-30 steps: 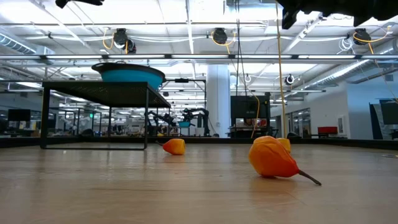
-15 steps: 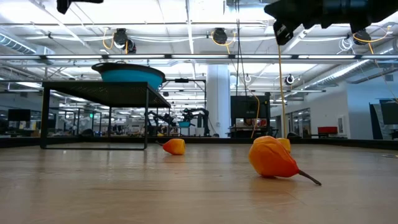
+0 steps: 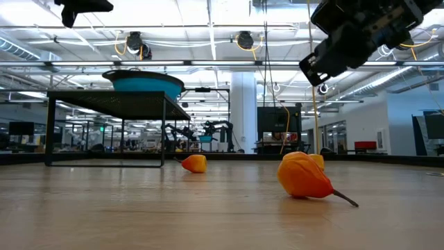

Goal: Pick & Place Fruit
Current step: Put the peach into the blue strainer bowl on the shelf

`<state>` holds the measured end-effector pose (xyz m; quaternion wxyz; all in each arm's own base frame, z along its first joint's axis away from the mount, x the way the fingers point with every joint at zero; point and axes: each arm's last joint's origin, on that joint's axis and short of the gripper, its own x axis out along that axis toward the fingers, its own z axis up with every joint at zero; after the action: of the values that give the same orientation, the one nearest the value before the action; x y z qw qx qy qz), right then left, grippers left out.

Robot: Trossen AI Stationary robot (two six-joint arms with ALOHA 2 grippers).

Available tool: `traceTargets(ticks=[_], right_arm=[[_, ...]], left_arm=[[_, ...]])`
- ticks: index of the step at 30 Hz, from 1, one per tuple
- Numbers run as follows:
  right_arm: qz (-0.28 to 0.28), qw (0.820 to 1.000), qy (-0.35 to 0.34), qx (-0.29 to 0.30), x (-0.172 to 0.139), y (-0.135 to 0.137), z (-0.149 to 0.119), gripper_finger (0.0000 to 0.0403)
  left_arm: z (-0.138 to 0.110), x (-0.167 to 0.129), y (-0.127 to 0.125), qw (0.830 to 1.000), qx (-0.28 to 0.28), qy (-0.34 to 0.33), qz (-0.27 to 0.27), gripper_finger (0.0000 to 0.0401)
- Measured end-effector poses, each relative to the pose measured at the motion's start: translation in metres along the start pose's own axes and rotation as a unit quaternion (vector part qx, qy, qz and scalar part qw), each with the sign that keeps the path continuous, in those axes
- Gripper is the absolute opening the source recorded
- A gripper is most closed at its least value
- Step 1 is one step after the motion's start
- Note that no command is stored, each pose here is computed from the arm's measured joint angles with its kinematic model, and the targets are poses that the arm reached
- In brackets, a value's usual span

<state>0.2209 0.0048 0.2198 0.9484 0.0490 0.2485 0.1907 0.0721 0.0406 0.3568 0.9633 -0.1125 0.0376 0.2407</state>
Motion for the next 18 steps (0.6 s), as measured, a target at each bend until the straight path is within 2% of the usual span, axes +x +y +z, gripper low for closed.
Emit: traceTargets(ticks=[4, 8, 13, 18], right_arm=[[0.006, 0.997, 0.058, -0.046, 0.005, -0.002, 0.001, 0.0002], [0.016, 0.989, 0.103, -0.1, 0.012, -0.005, -0.004, 0.0023], [0.023, 0.978, 0.139, -0.153, 0.023, -0.014, -0.014, 0.0074], [0.008, 0.966, 0.174, -0.194, 0.032, -0.027, -0.025, 0.0137]], left_arm=[[-0.009, 0.0, 0.002, 1.0, -0.015, 0.005, 0.001, 0.0009], [-0.014, -0.001, 0.003, 1.0, -0.028, 0.006, 0.002, 0.0003], [-0.013, -0.001, 0.003, 1.0, -0.027, 0.005, 0.002, 0.002], [-0.013, -0.001, 0.003, 1.0, -0.025, 0.003, 0.014, 0.0025]])
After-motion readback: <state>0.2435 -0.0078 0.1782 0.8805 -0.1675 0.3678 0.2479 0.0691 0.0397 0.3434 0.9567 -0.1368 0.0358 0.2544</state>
